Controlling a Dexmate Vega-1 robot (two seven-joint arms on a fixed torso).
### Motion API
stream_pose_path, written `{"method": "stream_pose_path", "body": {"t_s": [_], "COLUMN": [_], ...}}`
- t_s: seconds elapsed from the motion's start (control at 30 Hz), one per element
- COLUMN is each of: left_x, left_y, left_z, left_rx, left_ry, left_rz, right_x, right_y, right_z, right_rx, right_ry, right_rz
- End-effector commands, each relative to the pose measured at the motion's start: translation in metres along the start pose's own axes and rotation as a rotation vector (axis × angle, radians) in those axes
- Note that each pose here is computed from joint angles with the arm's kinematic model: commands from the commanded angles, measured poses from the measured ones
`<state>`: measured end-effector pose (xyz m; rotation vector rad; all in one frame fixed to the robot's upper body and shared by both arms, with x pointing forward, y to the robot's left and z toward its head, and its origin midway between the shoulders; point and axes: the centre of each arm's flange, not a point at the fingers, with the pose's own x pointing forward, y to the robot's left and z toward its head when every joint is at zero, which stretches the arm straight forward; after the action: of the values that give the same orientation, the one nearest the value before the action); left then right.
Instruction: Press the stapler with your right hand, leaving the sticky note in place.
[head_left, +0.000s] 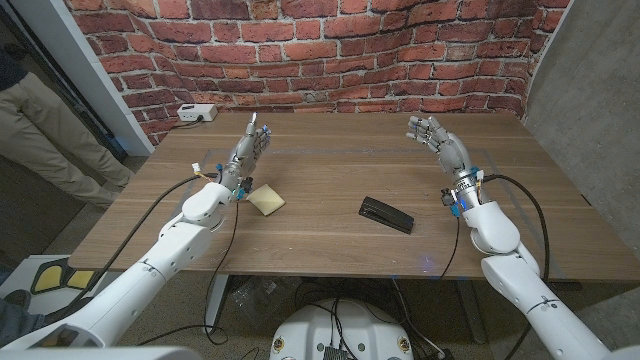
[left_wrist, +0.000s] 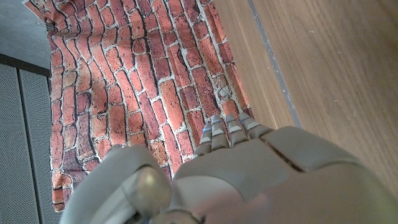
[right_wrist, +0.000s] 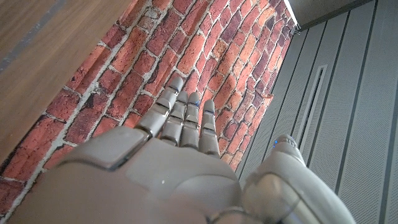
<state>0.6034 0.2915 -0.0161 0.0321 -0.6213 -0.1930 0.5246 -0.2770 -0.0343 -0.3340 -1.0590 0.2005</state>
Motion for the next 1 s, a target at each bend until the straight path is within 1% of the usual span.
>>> {"method": "stream_pose_path", "body": {"t_s": [0.03,0.23,0.37,0.43,0.63,0.87,1.0], "left_x": [-0.003,-0.005,-0.004,-0.004,-0.001,0.0,0.0], "left_y": [0.0,0.001,0.0,-0.001,-0.003,-0.004,-0.003], "left_z": [0.005,0.003,0.004,0.004,0.003,0.002,0.002], "left_rx": [0.006,0.007,0.033,0.03,0.025,0.021,0.021], "left_ry": [-0.017,-0.01,-0.007,-0.01,-0.007,-0.008,-0.008], "left_rz": [0.013,0.009,0.033,0.036,0.032,0.027,0.029], "right_x": [-0.005,-0.007,-0.009,-0.009,-0.011,-0.012,-0.012], "right_y": [0.007,0.007,0.008,0.008,0.008,0.009,0.011], "right_z": [0.022,0.027,0.03,0.032,0.04,0.046,0.05], "right_rx": [-0.123,-0.21,-0.275,-0.291,-0.397,-0.478,-0.556], "right_ry": [-0.105,-0.148,-0.175,-0.186,-0.219,-0.254,-0.286], "right_rz": [0.06,0.063,0.073,0.088,0.148,0.154,0.182]}}
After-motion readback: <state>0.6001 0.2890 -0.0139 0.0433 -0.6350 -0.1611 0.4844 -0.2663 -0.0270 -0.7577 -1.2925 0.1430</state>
